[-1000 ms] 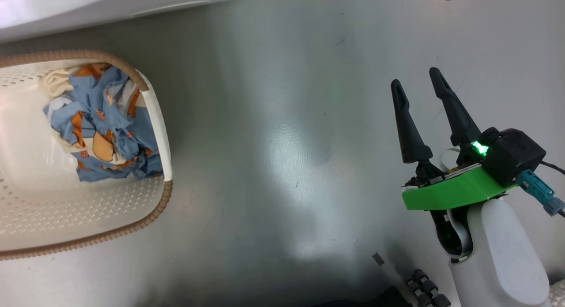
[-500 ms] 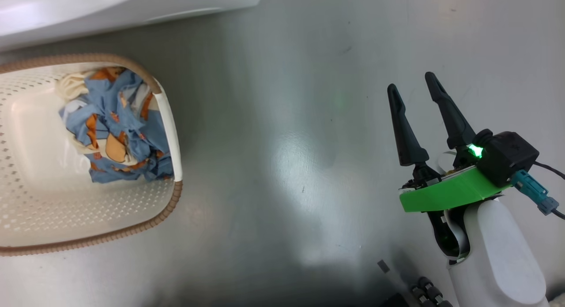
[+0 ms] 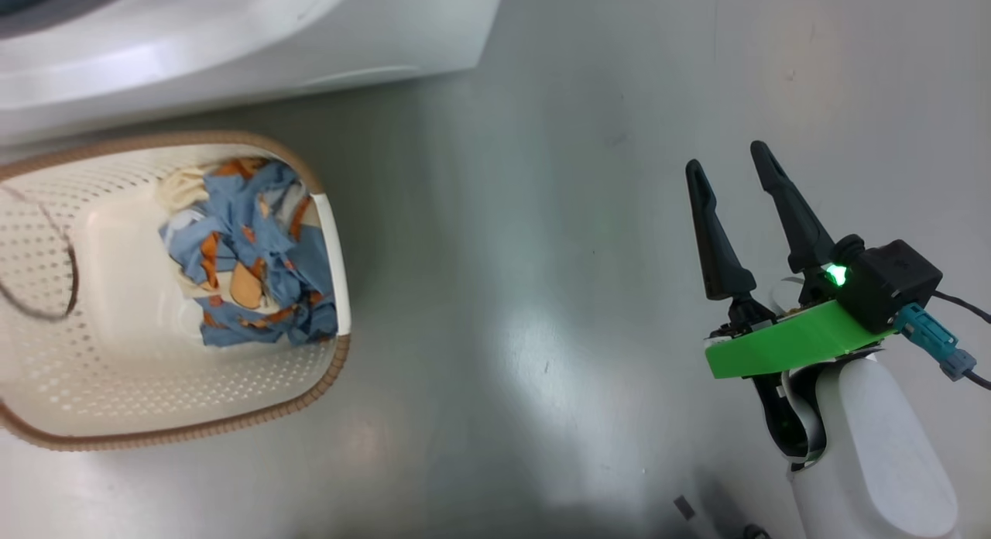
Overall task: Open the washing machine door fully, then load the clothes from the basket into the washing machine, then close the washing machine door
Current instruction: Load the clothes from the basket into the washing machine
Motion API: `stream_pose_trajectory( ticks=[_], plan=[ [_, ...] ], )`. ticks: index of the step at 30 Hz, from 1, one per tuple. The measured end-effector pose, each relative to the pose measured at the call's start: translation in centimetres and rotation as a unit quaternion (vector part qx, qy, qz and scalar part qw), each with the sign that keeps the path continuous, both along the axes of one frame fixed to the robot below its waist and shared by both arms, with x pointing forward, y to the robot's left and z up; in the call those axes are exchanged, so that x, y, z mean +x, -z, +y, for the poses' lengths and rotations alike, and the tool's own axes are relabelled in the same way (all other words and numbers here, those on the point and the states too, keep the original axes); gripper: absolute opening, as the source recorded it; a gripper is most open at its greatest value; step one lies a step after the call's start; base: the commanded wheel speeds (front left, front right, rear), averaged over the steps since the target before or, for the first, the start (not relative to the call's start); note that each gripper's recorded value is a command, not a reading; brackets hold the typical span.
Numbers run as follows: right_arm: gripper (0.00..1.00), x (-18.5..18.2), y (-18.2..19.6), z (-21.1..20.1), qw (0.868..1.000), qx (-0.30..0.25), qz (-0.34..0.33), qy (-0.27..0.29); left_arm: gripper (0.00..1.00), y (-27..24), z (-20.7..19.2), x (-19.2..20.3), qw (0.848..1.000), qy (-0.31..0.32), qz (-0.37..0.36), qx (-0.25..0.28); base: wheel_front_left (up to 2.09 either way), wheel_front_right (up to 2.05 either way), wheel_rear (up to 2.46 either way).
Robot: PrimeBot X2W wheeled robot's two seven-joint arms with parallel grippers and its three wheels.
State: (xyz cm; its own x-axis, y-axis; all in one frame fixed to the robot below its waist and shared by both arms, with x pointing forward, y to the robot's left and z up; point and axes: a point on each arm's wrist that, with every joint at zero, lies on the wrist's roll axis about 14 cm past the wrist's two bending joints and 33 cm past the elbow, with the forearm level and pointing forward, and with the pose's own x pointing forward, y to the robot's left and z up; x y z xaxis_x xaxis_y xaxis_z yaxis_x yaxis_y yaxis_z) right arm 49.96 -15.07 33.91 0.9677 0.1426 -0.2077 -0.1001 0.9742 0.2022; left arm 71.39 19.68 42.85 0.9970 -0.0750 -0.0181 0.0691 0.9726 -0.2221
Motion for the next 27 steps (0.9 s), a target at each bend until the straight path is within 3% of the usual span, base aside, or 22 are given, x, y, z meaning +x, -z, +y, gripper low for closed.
stream_pose_trajectory(
  ticks=[11, 27],
  plan=[
    [1.0, -0.9, -2.7, 0.7, 1.0, 0.005, -0.016, -0.007, 1.0, -4.2, -1.0, -3.9, 0.999, 0.008, -0.04, 0.004, 0.0, 0.0, 0.0],
    [1.0, -2.6, -7.0, 1.3, 0.999, 0.005, -0.05, -0.014, 1.0, -7.0, -0.7, -12.9, 0.997, -0.008, -0.073, -0.009, 0.0, 0.0, 0.0]
  ],
)
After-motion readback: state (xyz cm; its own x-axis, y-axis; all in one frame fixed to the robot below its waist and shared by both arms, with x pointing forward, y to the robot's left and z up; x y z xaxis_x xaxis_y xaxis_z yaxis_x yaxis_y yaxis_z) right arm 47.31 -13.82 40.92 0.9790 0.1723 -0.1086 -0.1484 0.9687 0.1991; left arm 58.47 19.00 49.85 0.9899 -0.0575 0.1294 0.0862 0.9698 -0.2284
